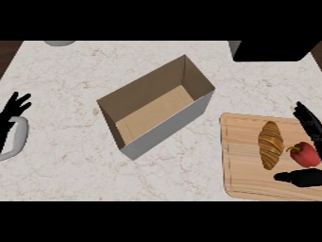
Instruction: Pick the croissant from the cutting board and place it in the cardboard box
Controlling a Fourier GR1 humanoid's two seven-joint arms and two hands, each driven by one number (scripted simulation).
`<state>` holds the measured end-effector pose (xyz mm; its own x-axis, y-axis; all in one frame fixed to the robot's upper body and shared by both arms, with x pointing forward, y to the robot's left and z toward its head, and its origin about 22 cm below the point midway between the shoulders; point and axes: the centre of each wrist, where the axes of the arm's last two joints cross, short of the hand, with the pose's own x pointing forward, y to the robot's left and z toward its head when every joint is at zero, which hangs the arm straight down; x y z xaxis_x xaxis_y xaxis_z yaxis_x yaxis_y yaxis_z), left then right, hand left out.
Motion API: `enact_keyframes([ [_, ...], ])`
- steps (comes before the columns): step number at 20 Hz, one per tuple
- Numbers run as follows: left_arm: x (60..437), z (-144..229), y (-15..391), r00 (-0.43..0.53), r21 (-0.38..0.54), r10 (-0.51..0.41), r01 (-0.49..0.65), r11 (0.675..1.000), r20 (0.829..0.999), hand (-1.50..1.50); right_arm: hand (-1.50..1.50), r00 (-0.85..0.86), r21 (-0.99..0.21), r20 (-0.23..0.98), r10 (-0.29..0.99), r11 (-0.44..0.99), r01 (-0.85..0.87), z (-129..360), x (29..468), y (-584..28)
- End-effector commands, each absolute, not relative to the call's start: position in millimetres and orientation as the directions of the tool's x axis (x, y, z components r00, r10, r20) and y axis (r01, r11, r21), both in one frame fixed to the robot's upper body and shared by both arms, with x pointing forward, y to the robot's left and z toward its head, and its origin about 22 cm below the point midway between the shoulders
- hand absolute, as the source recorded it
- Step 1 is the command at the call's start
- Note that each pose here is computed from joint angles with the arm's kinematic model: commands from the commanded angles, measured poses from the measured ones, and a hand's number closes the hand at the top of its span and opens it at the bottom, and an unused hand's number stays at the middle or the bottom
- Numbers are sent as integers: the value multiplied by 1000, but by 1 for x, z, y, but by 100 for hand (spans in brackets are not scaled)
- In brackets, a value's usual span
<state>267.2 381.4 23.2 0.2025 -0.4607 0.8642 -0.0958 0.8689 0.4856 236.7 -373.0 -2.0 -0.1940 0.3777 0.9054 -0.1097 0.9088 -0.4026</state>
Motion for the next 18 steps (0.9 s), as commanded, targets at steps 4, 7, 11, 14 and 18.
enact_keyframes([
  [4, 280, 19, 368, 200, 543, -507, -228, 808, 839, 0, -150, -314, -330, 907, 280, 936, -118, -46, 204, -437],
  [7, 269, 27, 372, 202, 526, -491, -195, 828, 848, 0, -150, -310, -553, 808, 502, 827, -101, -31, 196, -469],
  [11, 271, 21, 361, 191, 532, -501, -194, 824, 844, 0, -150, -247, -746, 666, 704, 632, -210, 8, 212, -490],
  [14, 268, 11, 347, 197, 545, -513, -175, 820, 835, 0, -150, -219, -781, 616, 756, 550, -295, 28, 236, -492],
  [18, 275, 23, 364, 206, 533, -497, -199, 822, 843, 0, -150, -220, -817, 529, 819, 422, -393, 29, 264, -463],
])
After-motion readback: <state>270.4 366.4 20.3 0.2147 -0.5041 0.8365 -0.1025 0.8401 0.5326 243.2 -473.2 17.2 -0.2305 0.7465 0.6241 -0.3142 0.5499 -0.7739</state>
